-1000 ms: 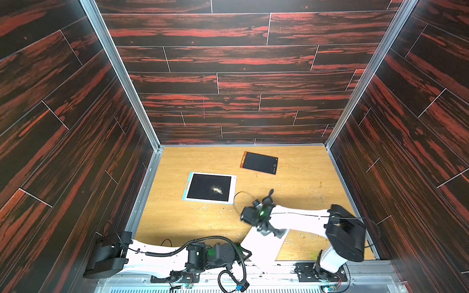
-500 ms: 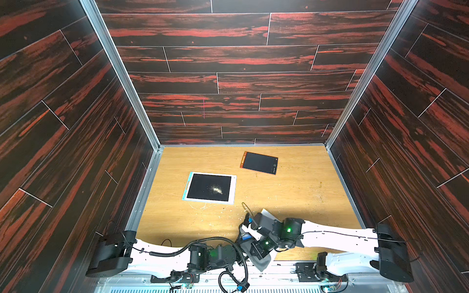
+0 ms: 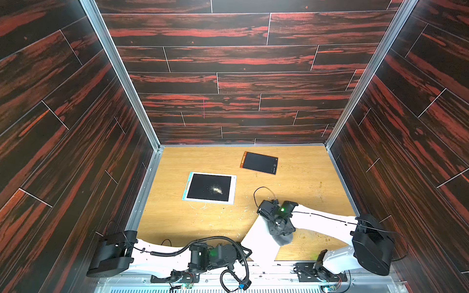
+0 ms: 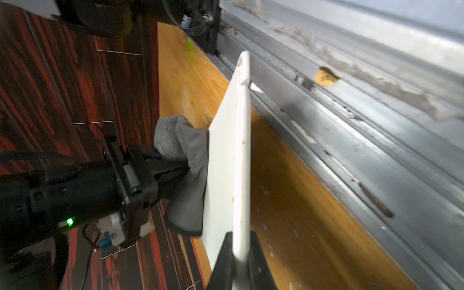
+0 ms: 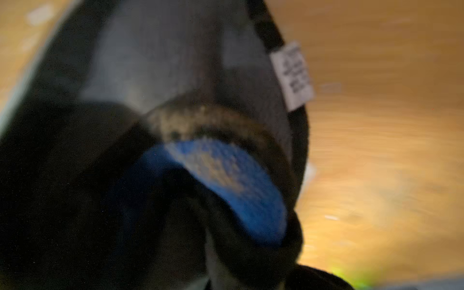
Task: Wipe the drawing tablet
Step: Wipe the dirt from the drawing tablet.
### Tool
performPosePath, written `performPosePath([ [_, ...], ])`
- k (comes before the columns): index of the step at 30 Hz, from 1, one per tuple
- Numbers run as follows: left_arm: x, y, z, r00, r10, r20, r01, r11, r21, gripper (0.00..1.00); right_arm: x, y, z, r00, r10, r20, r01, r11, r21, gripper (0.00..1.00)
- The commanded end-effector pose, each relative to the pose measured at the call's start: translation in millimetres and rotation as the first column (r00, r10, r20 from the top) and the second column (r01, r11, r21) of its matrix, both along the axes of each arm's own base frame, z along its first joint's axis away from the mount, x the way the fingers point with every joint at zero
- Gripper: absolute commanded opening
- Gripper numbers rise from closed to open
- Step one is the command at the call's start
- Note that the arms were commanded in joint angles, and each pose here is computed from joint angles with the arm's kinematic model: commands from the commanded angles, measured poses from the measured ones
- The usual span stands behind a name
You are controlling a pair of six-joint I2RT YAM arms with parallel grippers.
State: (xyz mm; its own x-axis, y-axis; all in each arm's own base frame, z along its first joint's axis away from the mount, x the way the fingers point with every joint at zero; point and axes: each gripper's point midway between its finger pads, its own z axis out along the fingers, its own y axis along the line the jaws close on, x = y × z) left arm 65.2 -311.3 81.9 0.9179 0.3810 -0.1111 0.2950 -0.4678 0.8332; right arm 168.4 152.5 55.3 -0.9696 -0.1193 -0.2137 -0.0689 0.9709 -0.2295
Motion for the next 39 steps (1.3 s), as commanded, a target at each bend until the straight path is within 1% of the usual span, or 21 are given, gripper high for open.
performPosePath([
  [1, 2.8, -0.5, 6.0, 1.0, 0.019, -0.006, -0.019, 1.0, -0.011, 0.0, 9.4, -46.6, 29.9, 0.987, -0.072, 0.145, 0.103, 0.97, -0.222, 0.0],
  [5, 2.8, -0.7, 7.9, 1.0, 0.024, -0.013, -0.024, 0.999, -0.021, 0.0, 0.5, -37.8, 22.1, 0.995, -0.013, 0.097, 0.036, 0.971, -0.238, 0.0],
  [7, 2.9, -0.5, 7.6, 1.0, 0.026, -0.016, -0.026, 0.999, -0.021, 0.0, -12.5, -13.2, 12.5, 0.994, 0.098, 0.044, -0.087, 0.977, -0.197, 0.0],
  [9, 2.2, -0.8, 7.3, 1.0, 0.023, -0.017, -0.024, 1.0, -0.02, 0.0, -39.7, 31.6, 1.3, 0.963, 0.267, -0.03, -0.268, 0.961, -0.068, 0.0],
  [10, 2.7, -0.8, 7.3, 1.0, 0.026, -0.018, -0.026, 0.999, -0.02, 0.0, -60.0, 59.3, -2.7, 0.93, 0.361, -0.066, -0.359, 0.932, 0.042, 0.0],
  [11, 2.4, -1.2, 7.4, 1.0, 0.024, -0.018, -0.025, 1.0, -0.02, 0.0, -84.1, 87.1, -3.8, 0.884, 0.456, -0.101, -0.436, 0.883, 0.173, 0.0],
  [13, 2.8, -1.4, 6.6, 1.0, 0.025, -0.016, -0.026, 1.0, -0.016, 0.0, -131.6, 130.2, 6.4, 0.788, 0.6, -0.139, -0.497, 0.752, 0.432, 0.0],
  [14, 2.6, -1.8, 6.8, 1.0, 0.024, -0.017, -0.025, 1.0, -0.016, 0.0, -151.5, 146.3, 17.0, 0.746, 0.652, -0.138, -0.492, 0.678, 0.546, 0.0],
  [16, 2.7, -2.2, 6.5, 1.0, 0.024, -0.017, -0.025, 1.0, -0.014, 0.0, -175.7, 163.3, 37.3, 0.7, 0.703, -0.125, -0.444, 0.566, 0.695, 0.0],
  [19, 2.7, -2.5, 7.0, 1.0, 0.024, -0.019, -0.025, 1.0, -0.017, 0.0, -201.3, 172.2, 63.9, 0.641, 0.759, -0.115, -0.362, 0.43, 0.827, 0.0],
  [22, 2.5, -2.5, 7.0, 1.0, 0.024, -0.019, -0.024, 1.0, -0.017, 0.0, -204.6, 174.8, 81.5, 0.639, 0.764, -0.094, -0.3, 0.36, 0.883, 0.0],
  [25, 2.4, -3.3, 8.2, 1.0, 0.022, -0.019, -0.023, 1.0, -0.02, 0.0, -179.6, 167.7, 103.9, 0.708, 0.705, -0.041, -0.259, 0.312, 0.914, 0.0],
  [27, 2.2, -3.5, 8.6, 1.0, 0.022, -0.018, -0.022, 1.0, -0.02, 0.0, -148.0, 150.1, 111.6, 0.79, 0.612, -0.024, -0.247, 0.355, 0.902, 0.0],
  [28, 2.1, -3.7, 8.7, 1.0, 0.022, -0.02, -0.022, 1.0, -0.02, 0.0, -126.6, 135.8, 112.7, 0.843, 0.538, -0.017, -0.243, 0.407, 0.88, 0.0],
  [30, 1.8, -3.7, 8.4, 1.0, 0.02, -0.019, -0.02, 1.0, -0.016, 0.0, -86.5, 101.1, 104.1, 0.927, 0.375, -0.007, -0.221, 0.561, 0.798, 0.0],
  [31, 1.7, -3.9, 8.2, 1.0, 0.019, -0.017, -0.019, 1.0, -0.014, 0.0, -69.8, 79.2, 95.7, 0.956, 0.292, -0.008, -0.195, 0.659, 0.726, 0.0],
  [32, 2.2, -4.2, 8.3, 1.0, 0.02, -0.016, -0.02, 1.0, -0.014, 0.0, -55.2, 56.0, 88.6, 0.977, 0.215, 0.001, -0.167, 0.759, 0.629, 0.0],
  [34, 1.9, -5.3, 9.0, 1.0, 0.016, -0.014, -0.017, 1.0, -0.013, 0.0, -33.6, 12.5, 77.7, 0.996, 0.084, 0.036, -0.092, 0.909, 0.406, 0.0],
  [35, 2.1, -5.2, 8.2, 1.0, 0.016, -0.013, -0.016, 1.0, -0.01, 0.0, -26.0, -6.2, 74.2, 0.998, 0.029, 0.055, -0.044, 0.953, 0.299, 0.0],
  [36, 2.1, -5.2, 7.7, 1.0, 0.016, -0.013, -0.016, 1.0, -0.009, 0.0, -22.0, -17.7, 70.7, 0.998, -0.003, 0.061, -0.011, 0.975, 0.222, 0.0],
  [39, 2.3, -5.2, 8.1, 1.0, 0.018, -0.012, -0.018, 1.0, -0.008, 0.0, -13.2, -37.9, 56.8, 0.995, -0.076, 0.069, 0.074, 0.996, 0.044, 0.0],
])
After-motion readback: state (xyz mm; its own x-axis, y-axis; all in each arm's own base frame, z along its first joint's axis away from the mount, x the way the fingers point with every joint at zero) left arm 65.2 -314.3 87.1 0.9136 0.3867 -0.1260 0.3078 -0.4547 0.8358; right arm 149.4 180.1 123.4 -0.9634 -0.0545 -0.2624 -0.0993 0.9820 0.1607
